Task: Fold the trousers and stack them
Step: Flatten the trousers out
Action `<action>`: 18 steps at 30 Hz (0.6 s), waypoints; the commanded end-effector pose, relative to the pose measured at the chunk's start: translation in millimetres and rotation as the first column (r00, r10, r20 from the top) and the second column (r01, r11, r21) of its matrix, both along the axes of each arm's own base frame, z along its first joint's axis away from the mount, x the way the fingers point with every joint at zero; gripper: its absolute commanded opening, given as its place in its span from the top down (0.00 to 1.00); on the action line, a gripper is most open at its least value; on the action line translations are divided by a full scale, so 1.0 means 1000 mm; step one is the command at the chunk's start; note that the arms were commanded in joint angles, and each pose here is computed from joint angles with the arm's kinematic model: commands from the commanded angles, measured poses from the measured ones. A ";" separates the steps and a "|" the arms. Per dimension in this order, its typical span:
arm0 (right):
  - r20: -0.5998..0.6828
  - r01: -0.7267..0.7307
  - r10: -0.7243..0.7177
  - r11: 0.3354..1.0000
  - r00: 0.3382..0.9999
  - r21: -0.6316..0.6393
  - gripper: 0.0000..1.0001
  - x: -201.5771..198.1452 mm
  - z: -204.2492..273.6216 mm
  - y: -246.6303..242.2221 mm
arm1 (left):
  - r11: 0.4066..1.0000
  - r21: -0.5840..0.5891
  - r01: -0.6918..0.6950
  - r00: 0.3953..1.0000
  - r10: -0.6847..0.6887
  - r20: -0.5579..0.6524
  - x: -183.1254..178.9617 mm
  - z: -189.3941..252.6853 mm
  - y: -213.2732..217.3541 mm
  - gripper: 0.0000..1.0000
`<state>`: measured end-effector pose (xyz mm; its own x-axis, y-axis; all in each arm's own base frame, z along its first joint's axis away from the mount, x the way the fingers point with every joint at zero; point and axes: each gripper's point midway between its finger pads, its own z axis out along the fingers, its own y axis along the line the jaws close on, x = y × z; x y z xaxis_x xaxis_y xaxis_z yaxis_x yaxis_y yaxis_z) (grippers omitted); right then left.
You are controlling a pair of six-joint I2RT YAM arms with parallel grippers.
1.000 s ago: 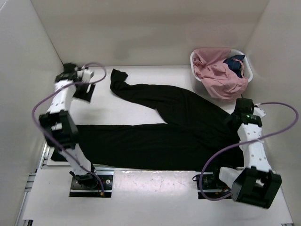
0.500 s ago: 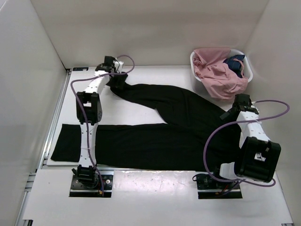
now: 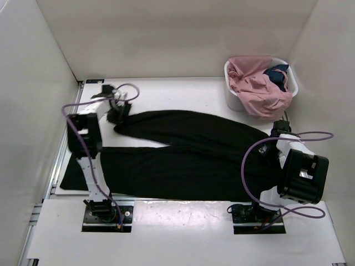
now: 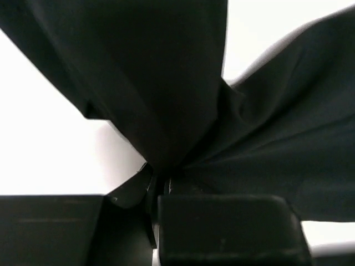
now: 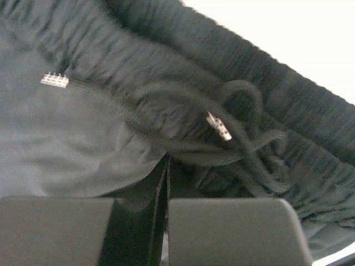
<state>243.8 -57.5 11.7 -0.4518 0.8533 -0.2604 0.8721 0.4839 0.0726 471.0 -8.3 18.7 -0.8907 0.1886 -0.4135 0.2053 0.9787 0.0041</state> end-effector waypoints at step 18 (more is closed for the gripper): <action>0.133 -0.187 0.201 0.976 0.970 -0.113 0.53 0.052 0.095 -0.013 | 0.977 0.140 -0.161 0.983 0.146 0.112 -0.072 0.109 0.104 0.13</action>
